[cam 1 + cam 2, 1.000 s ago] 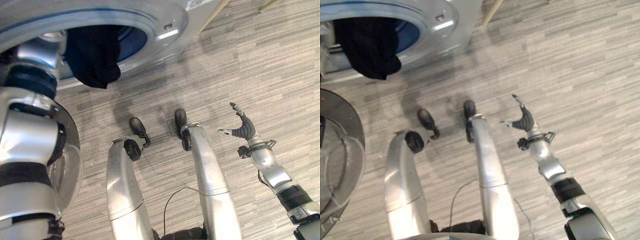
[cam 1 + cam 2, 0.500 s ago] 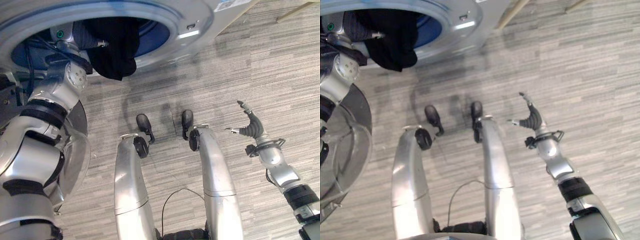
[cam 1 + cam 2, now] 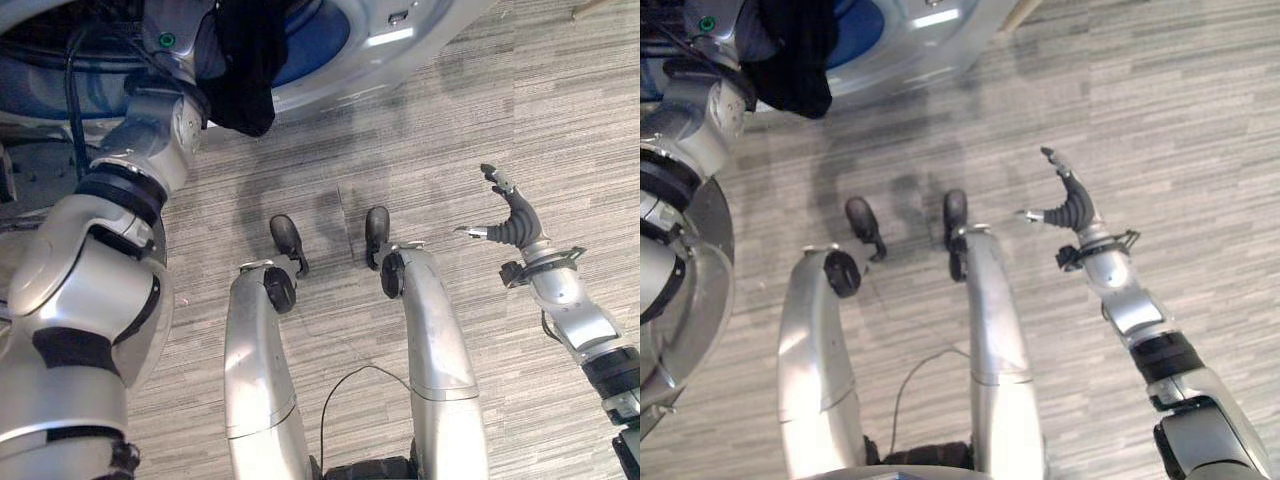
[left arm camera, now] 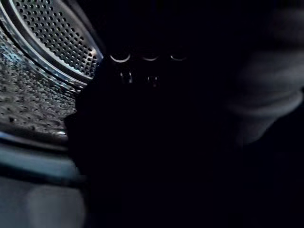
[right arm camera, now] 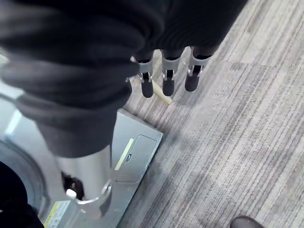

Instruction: Grab the laundry basket,head to the washer,open it,put in the laundry and shut it.

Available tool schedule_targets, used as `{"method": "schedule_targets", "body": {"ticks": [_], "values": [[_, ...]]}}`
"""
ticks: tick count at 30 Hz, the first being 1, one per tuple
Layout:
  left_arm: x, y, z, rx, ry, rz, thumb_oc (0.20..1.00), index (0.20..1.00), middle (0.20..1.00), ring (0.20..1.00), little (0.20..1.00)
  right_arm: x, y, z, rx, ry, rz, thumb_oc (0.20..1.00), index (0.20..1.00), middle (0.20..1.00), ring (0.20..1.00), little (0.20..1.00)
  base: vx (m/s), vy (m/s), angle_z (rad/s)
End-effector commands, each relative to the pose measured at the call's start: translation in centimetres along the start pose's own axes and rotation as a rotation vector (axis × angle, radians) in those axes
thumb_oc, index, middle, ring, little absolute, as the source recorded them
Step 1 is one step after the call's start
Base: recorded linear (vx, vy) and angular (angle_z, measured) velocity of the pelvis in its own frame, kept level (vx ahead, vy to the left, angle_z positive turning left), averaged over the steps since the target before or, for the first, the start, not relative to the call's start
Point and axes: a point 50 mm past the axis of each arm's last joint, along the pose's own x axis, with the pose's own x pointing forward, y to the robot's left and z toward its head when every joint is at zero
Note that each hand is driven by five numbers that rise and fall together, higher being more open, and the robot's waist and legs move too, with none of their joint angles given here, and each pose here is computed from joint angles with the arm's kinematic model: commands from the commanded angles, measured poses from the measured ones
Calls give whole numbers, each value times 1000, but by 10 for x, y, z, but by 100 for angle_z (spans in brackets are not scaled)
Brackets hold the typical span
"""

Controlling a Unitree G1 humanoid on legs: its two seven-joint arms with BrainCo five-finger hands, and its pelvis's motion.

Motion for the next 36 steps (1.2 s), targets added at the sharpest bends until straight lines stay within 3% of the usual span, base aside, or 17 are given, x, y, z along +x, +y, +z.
{"method": "schedule_targets", "body": {"ticks": [1,8,14,17,18,23,27,28,29,31,32,33,34,35,36], "values": [[3,-4,22,-221,-27,48,200,200,200,200,200,-3,1,7,18,-45,-40,1000,1000,1000,1000,1000,-32,19,15],[6,37,9,-626,59,333,200,200,200,200,200,-19,16,-6,66,10,-55,1000,1000,1000,1000,1000,-10,-7,-3],[1,56,-15,-839,174,513,200,200,200,200,200,-20,28,-8,96,25,-58,1000,1000,1000,1000,1000,22,4,-6],[0,89,-31,-909,247,738,200,200,200,200,200,-18,33,-2,142,3,-55,1000,1000,1000,1000,1000,30,19,-2],[0,89,-31,-909,248,741,1000,1000,1000,1000,1000,-18,33,-2,142,2,-55,1000,1000,1000,1000,1000,17,21,-5],[3,101,-35,-943,235,723,1000,1000,1000,1000,1000,-15,31,3,147,-15,-32,1000,1000,1000,1000,1000,6,19,-4],[1,71,-28,-895,199,560,1000,1000,1000,1000,1000,-12,30,3,126,-11,-22,1000,1000,1000,1000,1000,-3,21,3],[-4,55,-28,-885,207,509,1000,1000,1000,1000,1000,-13,30,2,129,-2,-22,1000,1000,1000,1000,1000,0,0,0],[-16,19,-17,-880,177,386,1000,1000,1000,1000,1000,-15,34,-3,138,23,-19,1000,1000,1000,1000,1000,0,0,0],[-32,-15,-9,-891,169,284,1000,1000,1000,1000,1000,-17,35,-9,131,54,-24,1000,1000,1000,1000,1000,-19,11,7],[-34,-16,-9,-891,172,282,1000,1000,1000,1000,1000,-18,35,-9,129,56,-21,1000,1000,1000,1000,1000,-20,5,16],[-46,-34,-7,-905,177,231,1000,1000,1000,1000,1000,-21,36,-13,123,75,-20,1000,1000,1000,1000,1000,-27,1,17],[-83,-85,4,-1068,241,88,1000,1000,1000,1000,1000,-28,44,-27,131,152,-23,1000,1000,1000,1000,1000,-28,1,16],[-85,-86,4,-1069,246,85,1000,1000,1000,1000,1000,-30,44,-27,128,155,-19,1000,1000,1000,1000,1000,-41,2,19],[-130,-128,13,-1214,331,-48,1000,1000,1000,1000,1000,-41,54,-42,124,238,0,1000,1000,1000,1000,1000,-21,-2,25]]}}
